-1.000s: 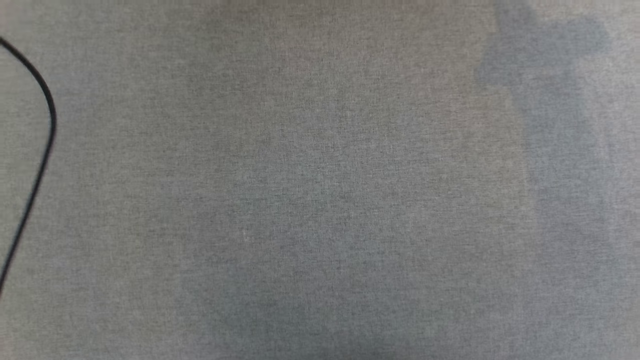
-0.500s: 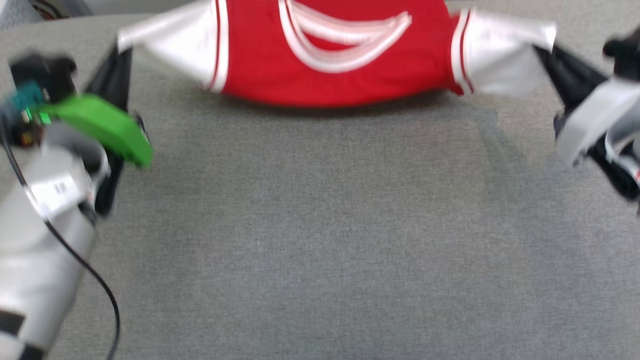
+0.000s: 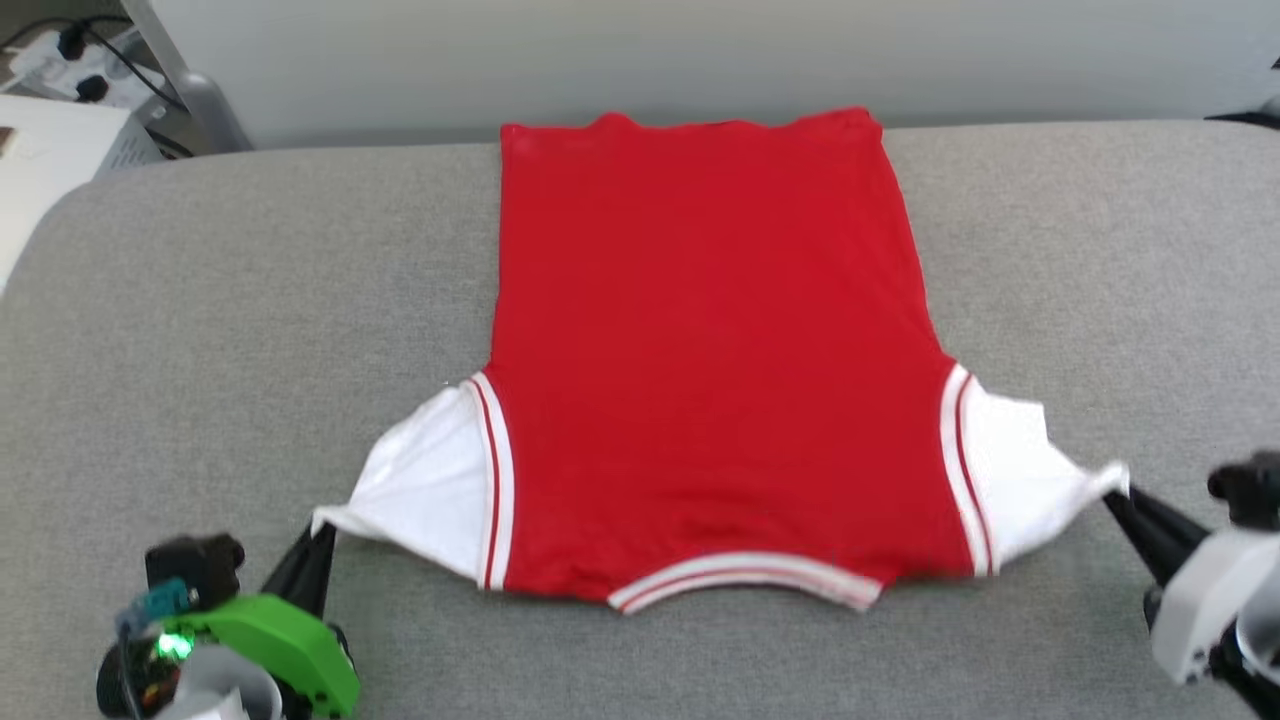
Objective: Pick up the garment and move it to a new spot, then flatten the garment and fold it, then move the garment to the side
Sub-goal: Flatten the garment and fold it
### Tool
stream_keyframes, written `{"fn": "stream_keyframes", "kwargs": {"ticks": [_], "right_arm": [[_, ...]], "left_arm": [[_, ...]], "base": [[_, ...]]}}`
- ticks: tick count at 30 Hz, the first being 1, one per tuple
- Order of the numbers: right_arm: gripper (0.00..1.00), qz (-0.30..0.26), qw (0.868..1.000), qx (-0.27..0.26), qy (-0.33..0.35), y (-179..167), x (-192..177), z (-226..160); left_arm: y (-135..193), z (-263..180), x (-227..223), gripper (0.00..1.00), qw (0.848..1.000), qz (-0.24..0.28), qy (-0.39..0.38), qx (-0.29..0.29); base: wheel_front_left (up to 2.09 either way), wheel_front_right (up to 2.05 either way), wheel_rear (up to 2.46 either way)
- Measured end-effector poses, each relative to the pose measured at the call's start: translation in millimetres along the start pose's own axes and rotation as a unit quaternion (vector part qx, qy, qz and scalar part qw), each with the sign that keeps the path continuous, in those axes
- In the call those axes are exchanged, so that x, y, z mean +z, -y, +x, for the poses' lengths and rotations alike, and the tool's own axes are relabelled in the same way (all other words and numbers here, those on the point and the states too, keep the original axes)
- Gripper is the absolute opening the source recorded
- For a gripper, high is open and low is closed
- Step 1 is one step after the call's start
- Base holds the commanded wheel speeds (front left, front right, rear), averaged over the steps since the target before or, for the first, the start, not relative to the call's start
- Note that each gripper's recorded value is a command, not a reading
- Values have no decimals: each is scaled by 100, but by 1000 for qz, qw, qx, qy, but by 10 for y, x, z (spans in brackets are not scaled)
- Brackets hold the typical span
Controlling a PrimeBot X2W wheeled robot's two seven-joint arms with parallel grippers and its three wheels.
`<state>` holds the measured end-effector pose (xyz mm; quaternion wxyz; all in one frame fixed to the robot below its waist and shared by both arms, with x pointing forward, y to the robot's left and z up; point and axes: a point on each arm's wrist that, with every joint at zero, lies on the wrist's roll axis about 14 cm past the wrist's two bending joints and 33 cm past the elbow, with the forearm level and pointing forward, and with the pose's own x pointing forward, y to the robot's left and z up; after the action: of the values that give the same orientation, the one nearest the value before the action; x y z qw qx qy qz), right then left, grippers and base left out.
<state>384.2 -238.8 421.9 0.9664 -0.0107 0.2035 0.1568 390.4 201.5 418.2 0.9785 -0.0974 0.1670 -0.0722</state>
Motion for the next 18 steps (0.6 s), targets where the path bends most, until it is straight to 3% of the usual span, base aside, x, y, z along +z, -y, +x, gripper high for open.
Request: {"fn": "stream_keyframes", "kwargs": {"ticks": [7, 15, 16, 17, 18], "right_arm": [[0, 56, 997, -24, -38, -56, -512, -444], [0, 103, 991, -35, -77, -158, -827, -716], [16, 105, 991, -36, -77, -157, -819, -711], [21, 107, 991, -37, -77, -159, -804, -700], [42, 106, 991, -35, -77, -165, -785, -687]], "left_arm": [[-99, -384, -317, 0, 999, -12, -31, 37], [-117, -589, -507, 0, 997, -22, -51, 52], [-110, -583, -499, 0, 997, -22, -50, 51], [-100, -578, -492, 0, 997, -21, -48, 49], [-92, -575, -486, 0, 998, -21, -47, 48]], "base": [[0, 0, 0], [0, 0, 0], [0, 0, 0], [0, 0, 0], [0, 0, 0]]}}
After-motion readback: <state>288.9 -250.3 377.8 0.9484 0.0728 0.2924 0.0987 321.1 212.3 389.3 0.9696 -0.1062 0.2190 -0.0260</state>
